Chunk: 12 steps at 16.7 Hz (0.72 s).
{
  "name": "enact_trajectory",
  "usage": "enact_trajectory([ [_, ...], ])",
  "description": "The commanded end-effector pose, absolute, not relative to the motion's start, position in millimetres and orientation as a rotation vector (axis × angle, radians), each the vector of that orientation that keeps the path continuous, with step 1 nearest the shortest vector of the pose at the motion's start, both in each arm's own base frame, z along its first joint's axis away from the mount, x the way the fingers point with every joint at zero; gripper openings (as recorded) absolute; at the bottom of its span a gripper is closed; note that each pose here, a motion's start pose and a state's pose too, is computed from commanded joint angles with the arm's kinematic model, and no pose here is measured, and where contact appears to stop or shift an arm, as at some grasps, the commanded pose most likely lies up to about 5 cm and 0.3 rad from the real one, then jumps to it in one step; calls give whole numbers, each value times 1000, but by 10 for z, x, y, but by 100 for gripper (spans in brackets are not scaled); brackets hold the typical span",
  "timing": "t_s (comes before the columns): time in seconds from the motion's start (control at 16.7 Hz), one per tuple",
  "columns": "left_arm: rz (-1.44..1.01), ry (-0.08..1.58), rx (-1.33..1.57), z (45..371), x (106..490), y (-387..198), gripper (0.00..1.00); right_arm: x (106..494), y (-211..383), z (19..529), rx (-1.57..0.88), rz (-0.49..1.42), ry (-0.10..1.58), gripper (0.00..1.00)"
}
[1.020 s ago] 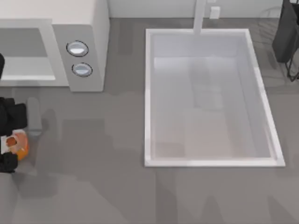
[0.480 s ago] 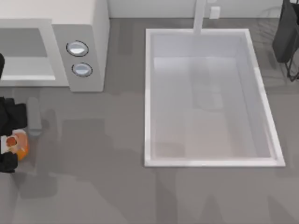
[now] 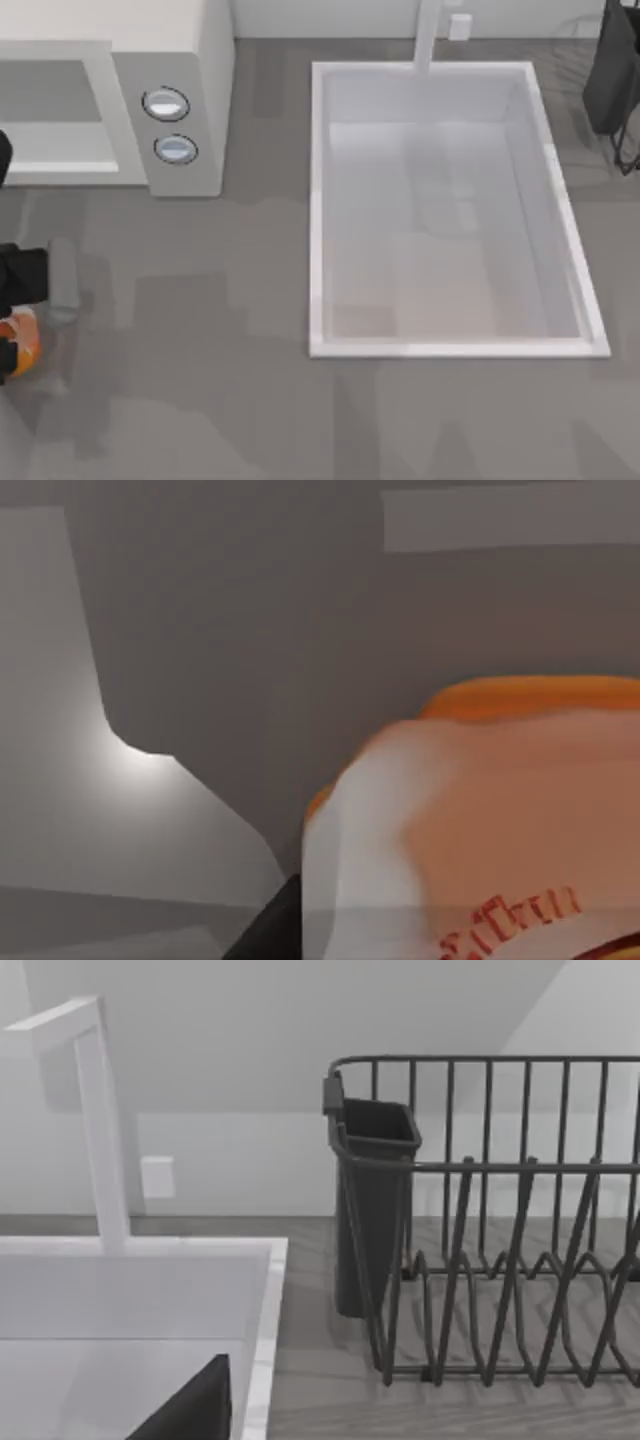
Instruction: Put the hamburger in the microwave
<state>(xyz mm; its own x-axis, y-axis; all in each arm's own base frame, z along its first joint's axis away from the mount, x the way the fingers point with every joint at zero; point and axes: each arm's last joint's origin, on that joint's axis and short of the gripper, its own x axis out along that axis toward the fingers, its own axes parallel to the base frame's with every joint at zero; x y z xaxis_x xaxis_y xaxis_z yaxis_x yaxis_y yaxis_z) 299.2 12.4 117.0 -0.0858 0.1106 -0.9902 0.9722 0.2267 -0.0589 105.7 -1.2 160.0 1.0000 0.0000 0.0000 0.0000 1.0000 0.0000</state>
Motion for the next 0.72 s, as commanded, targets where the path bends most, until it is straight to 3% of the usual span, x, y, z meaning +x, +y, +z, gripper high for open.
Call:
enact_trajectory([
  [0.36, -1079, 1505, 1152, 1349, 2797, 71, 0, 1057, -12, 1600, 0, 0, 0, 100],
  [0.72, -1018, 1390, 1027, 1898, 3134, 186, 0, 1057, -12, 1600, 0, 0, 0, 100],
])
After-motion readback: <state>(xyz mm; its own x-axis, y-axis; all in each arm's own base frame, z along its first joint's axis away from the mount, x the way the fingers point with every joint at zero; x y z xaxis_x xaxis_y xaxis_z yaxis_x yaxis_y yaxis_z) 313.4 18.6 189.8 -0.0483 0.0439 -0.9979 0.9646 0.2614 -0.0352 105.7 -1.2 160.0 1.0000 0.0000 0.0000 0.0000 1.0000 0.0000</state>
